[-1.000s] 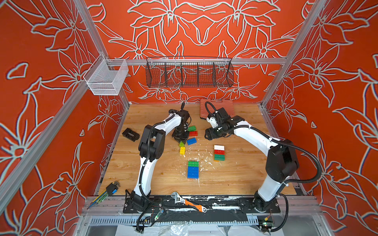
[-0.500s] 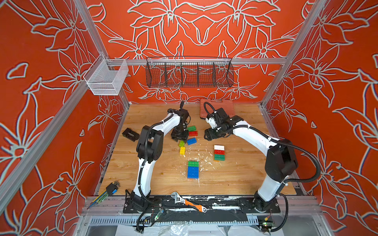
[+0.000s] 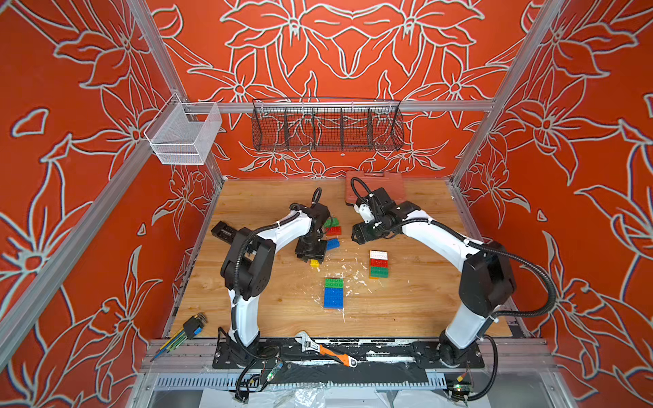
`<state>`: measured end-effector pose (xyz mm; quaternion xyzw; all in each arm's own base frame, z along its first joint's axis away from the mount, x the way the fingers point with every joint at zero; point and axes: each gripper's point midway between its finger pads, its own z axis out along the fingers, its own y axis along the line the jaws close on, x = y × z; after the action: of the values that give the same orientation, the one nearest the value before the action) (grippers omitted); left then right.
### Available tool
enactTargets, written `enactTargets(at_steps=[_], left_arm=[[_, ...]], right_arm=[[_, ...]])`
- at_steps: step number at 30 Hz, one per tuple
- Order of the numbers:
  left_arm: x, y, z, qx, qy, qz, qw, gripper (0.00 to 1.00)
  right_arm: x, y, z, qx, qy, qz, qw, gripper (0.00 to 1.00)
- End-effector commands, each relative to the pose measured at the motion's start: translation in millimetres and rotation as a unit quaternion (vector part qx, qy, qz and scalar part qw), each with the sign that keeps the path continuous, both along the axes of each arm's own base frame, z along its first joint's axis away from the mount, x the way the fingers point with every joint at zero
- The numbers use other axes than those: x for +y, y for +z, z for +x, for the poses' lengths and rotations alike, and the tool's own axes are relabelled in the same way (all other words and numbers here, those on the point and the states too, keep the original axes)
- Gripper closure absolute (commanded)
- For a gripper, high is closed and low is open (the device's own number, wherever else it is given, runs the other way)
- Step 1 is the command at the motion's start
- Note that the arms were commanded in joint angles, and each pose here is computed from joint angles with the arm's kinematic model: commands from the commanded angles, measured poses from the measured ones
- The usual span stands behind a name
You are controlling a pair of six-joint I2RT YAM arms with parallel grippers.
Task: Assemble a rectangle with lego
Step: Pick up the lego brick from the center of the board.
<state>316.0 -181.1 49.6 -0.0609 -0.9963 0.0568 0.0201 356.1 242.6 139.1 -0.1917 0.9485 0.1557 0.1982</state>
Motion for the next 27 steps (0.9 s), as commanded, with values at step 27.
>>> enactTargets(at_steps=[27], left_arm=[[8.7,-18.8,8.2,-0.01,0.011,0.014,1.0,0.82]], right_arm=[[3.5,-4.1,-3.9,-0.004,0.012,-0.028,1.0,0.28]])
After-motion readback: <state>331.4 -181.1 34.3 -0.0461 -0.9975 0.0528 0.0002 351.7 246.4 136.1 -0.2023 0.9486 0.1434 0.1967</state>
